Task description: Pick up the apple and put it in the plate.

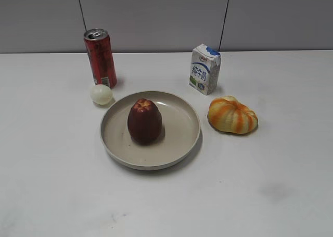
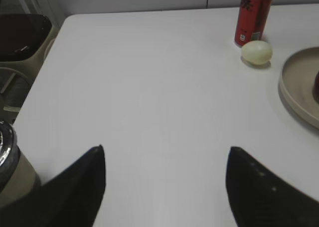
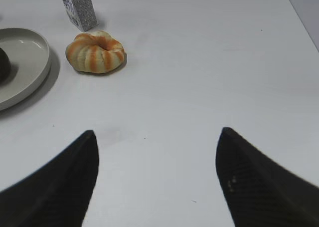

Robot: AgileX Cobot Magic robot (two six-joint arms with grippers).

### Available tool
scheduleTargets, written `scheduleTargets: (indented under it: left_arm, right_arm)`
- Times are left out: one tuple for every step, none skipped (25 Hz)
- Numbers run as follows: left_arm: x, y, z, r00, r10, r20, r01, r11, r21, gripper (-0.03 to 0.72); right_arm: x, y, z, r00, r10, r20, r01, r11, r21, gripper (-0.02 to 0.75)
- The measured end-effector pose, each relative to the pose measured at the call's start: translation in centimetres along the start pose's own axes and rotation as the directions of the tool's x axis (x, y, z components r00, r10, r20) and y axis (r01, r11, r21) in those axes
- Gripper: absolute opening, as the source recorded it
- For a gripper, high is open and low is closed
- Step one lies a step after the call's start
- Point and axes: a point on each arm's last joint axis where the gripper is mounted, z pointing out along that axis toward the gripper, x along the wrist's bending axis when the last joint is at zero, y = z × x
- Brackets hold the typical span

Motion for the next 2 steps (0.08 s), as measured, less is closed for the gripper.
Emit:
scheduleTargets:
  left_arm:
    - [-0.01, -0.11, -0.21, 1.000, -0.004, -0.008, 0.004, 1.000, -0.015, 0.567]
    - [-0.02, -0.17, -0.31, 1.000, -0.006, -0.017, 0.006, 1.000, -0.021, 0.565]
  right_arm:
    - [0.00, 0.00, 0.00, 1.000, 0.000, 0.000, 0.000, 1.000, 0.000, 0.585]
    - [0.00, 0.00, 0.00, 1.000, 0.000, 0.000, 0.000, 1.000, 0.000, 0.585]
